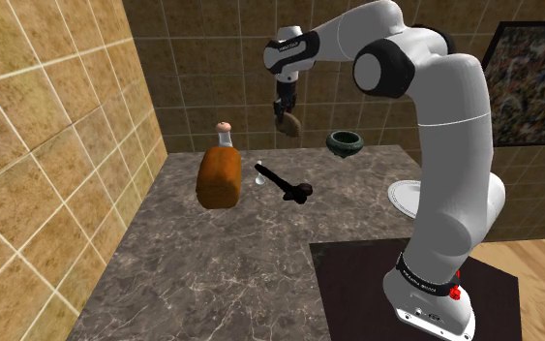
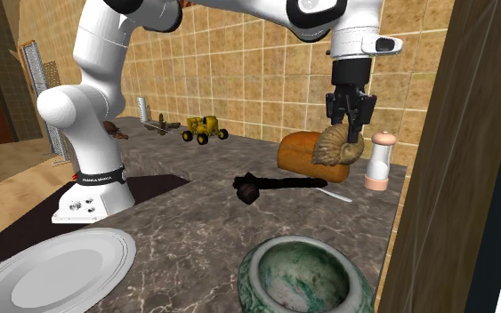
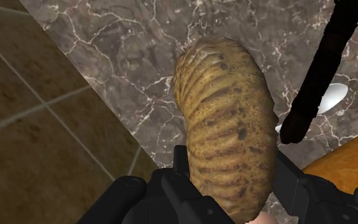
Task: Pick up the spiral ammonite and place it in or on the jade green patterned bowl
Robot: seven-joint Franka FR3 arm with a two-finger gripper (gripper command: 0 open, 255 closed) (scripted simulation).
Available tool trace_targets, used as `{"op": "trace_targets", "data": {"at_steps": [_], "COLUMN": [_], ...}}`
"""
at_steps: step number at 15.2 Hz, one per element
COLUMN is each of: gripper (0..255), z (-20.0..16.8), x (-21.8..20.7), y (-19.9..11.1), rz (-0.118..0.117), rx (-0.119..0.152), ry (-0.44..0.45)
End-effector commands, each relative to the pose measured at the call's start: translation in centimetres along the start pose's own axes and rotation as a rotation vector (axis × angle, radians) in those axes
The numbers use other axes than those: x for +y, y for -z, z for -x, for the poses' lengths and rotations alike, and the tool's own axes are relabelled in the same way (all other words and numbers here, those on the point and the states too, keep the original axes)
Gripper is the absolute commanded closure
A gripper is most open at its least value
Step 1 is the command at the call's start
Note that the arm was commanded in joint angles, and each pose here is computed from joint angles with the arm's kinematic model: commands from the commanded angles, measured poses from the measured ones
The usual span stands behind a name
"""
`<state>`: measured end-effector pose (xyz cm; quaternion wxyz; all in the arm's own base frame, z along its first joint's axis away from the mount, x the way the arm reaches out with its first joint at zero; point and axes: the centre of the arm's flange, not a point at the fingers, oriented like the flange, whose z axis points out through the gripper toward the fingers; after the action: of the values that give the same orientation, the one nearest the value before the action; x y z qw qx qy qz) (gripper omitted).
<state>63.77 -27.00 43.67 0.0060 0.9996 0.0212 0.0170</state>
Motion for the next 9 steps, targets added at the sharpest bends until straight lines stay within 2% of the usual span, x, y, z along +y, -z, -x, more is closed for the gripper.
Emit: {"op": "trace_targets", "data": {"at_steps": [1, 3, 9], "gripper": [255, 255, 255], "z": [0.0, 0.0, 5.1], "x": [0.0, 0.0, 6.0], "y": [1.0, 1.7, 2.3], "rz": [0.0, 0.0, 0.0], "rx": [0.0, 0.0, 0.0], "ry": [0.0, 0.0, 0.0]}}
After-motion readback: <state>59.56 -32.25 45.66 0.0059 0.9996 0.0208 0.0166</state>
